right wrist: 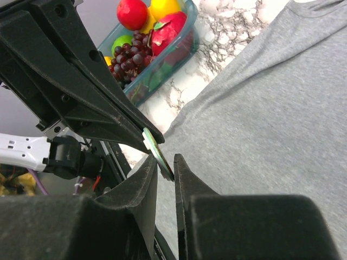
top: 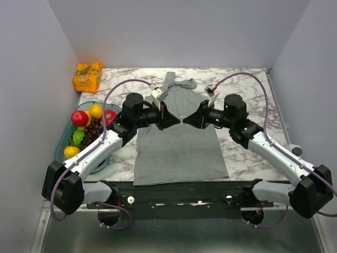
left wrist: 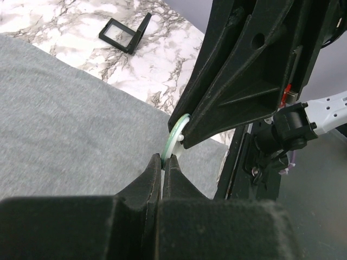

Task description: Pin the brooch onto the clothing

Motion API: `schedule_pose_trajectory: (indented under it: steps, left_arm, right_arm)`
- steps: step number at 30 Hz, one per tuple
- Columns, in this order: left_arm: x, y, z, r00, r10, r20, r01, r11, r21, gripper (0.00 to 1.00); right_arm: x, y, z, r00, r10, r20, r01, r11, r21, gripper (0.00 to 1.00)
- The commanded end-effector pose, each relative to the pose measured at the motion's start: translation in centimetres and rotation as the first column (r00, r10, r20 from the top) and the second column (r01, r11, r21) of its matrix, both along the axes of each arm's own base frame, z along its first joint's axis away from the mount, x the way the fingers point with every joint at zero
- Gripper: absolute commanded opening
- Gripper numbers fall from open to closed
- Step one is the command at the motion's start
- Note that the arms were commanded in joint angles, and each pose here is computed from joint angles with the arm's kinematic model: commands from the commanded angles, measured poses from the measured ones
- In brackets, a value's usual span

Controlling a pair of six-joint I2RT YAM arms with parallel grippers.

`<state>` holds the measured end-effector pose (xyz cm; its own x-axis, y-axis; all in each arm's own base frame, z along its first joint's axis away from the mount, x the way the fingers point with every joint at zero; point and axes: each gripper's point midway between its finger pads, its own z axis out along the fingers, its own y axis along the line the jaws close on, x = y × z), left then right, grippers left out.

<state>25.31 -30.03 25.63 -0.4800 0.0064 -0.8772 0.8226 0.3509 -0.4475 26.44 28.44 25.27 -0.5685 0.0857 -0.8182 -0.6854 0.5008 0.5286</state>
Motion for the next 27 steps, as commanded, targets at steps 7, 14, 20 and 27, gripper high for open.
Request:
schedule_pose_trajectory:
  steps: [7,14,20,27]
  left_arm:
    - [-1.1,-1.0,0.9,0.998,-0.063,0.022,0.064,0.998,-0.018,0.00]
    - [-0.9,-1.0,0.6,0.998,-0.061,0.014,0.061,0.998,-0.010,0.00]
    - [-0.3,-0.8,-0.3,1.000,-0.031,-0.003,0.031,0.999,0.026,0.00]
    - [0.9,-0.3,-1.3,0.999,0.025,-0.024,-0.024,0.998,0.066,0.00]
  right_arm:
    - [0.6,0.5,-1.2,1.000,-0.024,-0.002,0.023,0.997,-0.075,0.22]
    - [0.0,0.6,-1.7,1.000,-0.004,-0.008,0.003,0.995,-0.099,0.22]
    - [-0.5,0.4,-1.9,1.000,0.004,-0.014,-0.005,0.995,-0.098,0.25]
    - [-1.1,-0.2,-1.0,1.000,-0.011,0.008,0.012,0.997,-0.080,0.32]
